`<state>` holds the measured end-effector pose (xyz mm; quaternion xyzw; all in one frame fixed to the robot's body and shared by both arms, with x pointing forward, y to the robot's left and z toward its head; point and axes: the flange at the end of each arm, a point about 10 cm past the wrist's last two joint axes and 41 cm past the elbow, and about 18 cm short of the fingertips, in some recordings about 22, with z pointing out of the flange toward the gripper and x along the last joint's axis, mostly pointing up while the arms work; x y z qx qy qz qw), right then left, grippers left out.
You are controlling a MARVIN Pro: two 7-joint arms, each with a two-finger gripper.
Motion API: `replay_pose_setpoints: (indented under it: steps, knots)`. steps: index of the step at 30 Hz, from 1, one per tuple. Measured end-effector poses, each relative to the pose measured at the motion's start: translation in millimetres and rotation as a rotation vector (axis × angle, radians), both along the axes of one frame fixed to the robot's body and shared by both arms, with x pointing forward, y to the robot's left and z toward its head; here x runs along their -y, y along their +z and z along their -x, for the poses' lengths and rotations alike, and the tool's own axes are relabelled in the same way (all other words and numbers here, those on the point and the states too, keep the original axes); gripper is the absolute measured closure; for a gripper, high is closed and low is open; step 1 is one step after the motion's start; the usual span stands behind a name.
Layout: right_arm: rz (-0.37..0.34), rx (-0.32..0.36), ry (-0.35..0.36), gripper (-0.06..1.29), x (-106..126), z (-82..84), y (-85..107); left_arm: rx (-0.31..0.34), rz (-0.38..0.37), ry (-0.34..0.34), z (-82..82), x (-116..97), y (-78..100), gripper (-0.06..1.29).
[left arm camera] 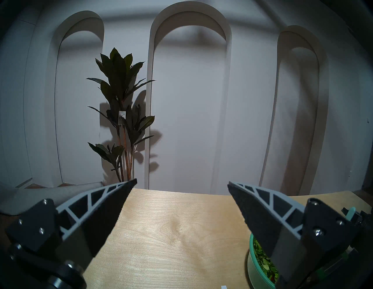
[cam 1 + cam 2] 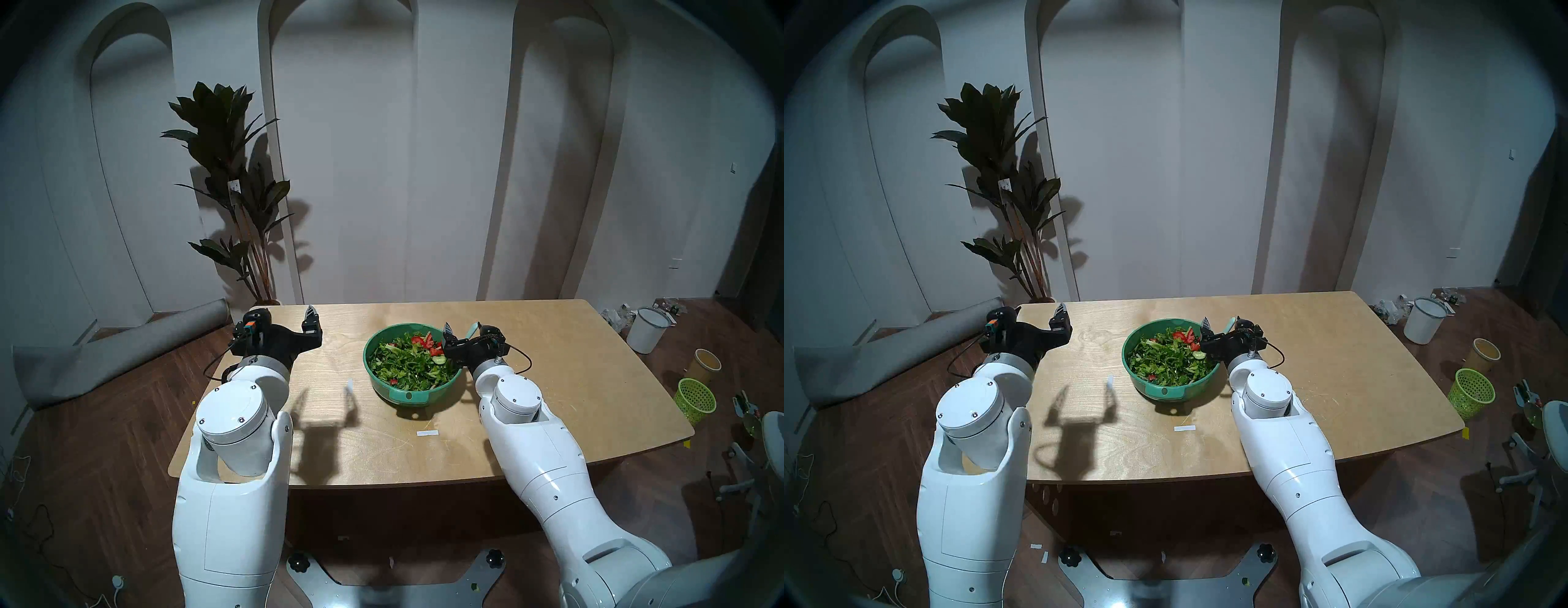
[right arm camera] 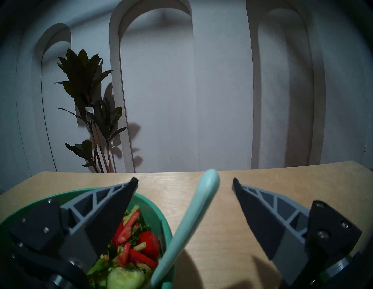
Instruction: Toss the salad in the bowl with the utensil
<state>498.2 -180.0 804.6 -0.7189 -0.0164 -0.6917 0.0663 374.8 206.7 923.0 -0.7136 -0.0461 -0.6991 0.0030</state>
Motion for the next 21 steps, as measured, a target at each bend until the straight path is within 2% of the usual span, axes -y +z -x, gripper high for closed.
replay_pose_setpoints:
  steps: [7,21]
  knots:
    - [-0.004,0.022,-0.039,0.00,6,3.7,7.6,0.000,0.000,0.000,0.0,0,0.0,-0.02]
    - [-0.011,0.013,-0.069,0.00,9,20.3,2.0,0.000,0.000,0.000,0.0,0,0.0,-0.02]
